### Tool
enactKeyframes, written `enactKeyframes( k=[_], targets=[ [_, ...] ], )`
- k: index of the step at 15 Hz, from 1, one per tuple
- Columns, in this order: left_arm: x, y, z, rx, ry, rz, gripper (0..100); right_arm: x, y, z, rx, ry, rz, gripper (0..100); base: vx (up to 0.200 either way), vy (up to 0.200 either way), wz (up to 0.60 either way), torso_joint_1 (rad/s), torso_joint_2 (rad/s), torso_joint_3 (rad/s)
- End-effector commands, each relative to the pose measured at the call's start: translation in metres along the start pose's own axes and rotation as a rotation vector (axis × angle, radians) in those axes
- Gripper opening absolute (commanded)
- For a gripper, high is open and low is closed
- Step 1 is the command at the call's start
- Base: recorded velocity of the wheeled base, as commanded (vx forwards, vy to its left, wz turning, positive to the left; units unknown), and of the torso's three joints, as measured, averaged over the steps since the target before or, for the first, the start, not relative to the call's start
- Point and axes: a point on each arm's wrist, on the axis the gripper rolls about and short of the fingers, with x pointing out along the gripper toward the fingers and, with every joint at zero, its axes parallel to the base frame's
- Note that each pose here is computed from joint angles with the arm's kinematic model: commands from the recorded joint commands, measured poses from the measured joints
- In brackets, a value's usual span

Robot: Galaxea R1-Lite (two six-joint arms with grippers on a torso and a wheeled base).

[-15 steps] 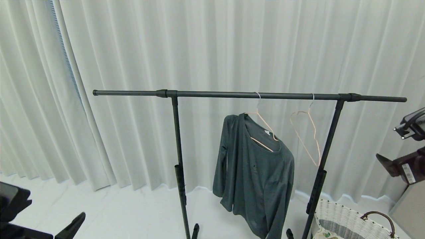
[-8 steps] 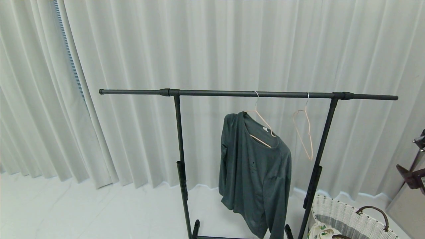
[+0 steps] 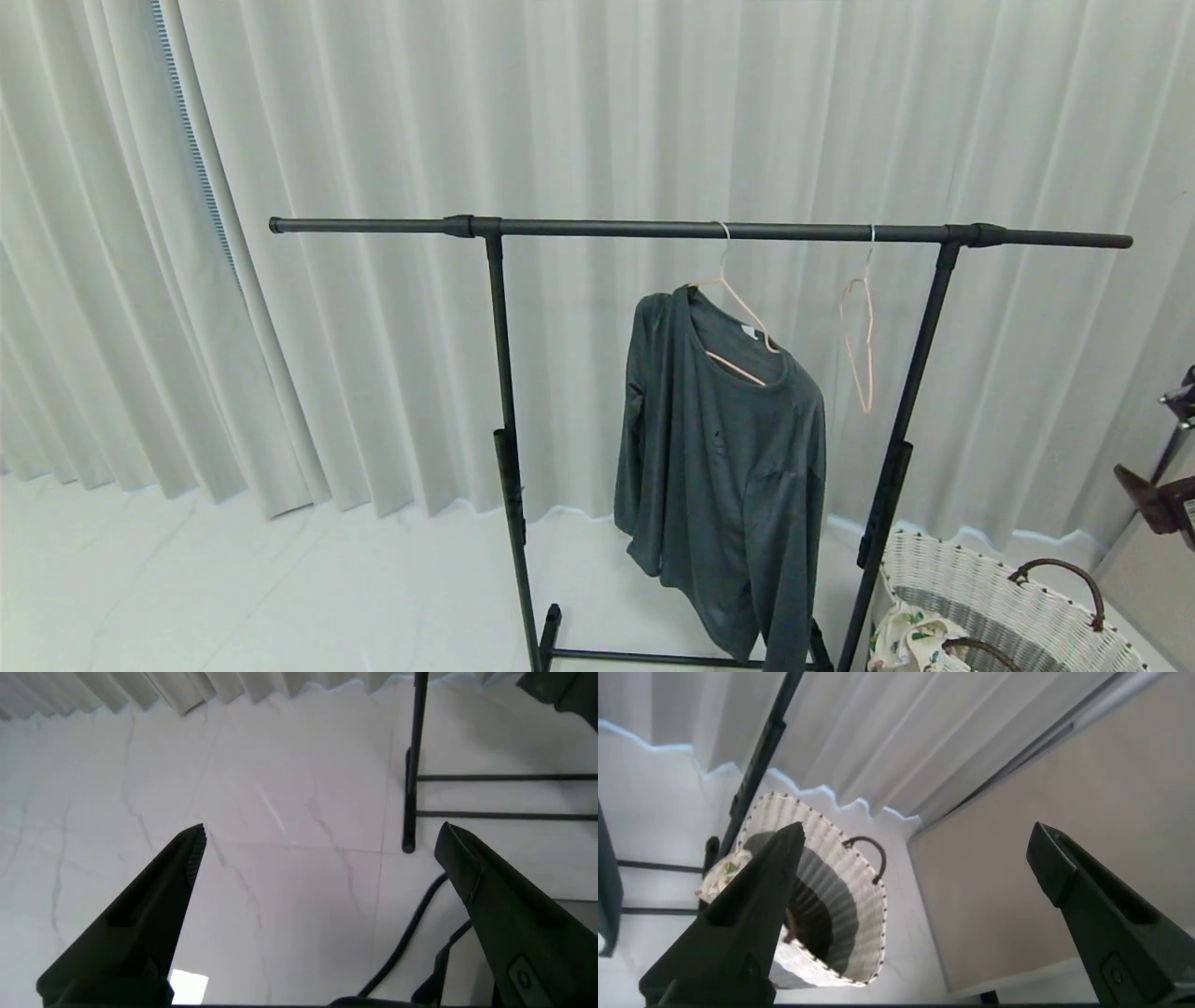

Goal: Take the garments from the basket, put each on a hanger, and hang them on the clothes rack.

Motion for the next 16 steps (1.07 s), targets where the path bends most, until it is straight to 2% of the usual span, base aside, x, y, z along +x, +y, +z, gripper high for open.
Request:
enactKeyframes(
  k=[1, 9, 16],
  targets=[
    [0.001, 0.000, 0.000, 0.004, 0.016, -0.006, 100, 0.001, 0.001, -0.001, -0.004, 0.006, 0.003, 100, 0.000, 0.000, 0.00, -0.246, 0.51, 0.256],
    [0.001, 0.000, 0.000, 0.005, 0.014, -0.007, 100, 0.000, 0.003, -0.005, -0.011, 0.015, 0.010, 100, 0.000, 0.000, 0.00, -0.246, 0.50, 0.255],
    [-0.001, -0.001, 0.000, 0.016, -0.024, -0.021, 100, 0.000, 0.007, -0.012, -0.021, 0.034, 0.022, 100, 0.000, 0.000, 0.00, -0.227, 0.47, 0.236]
  ],
)
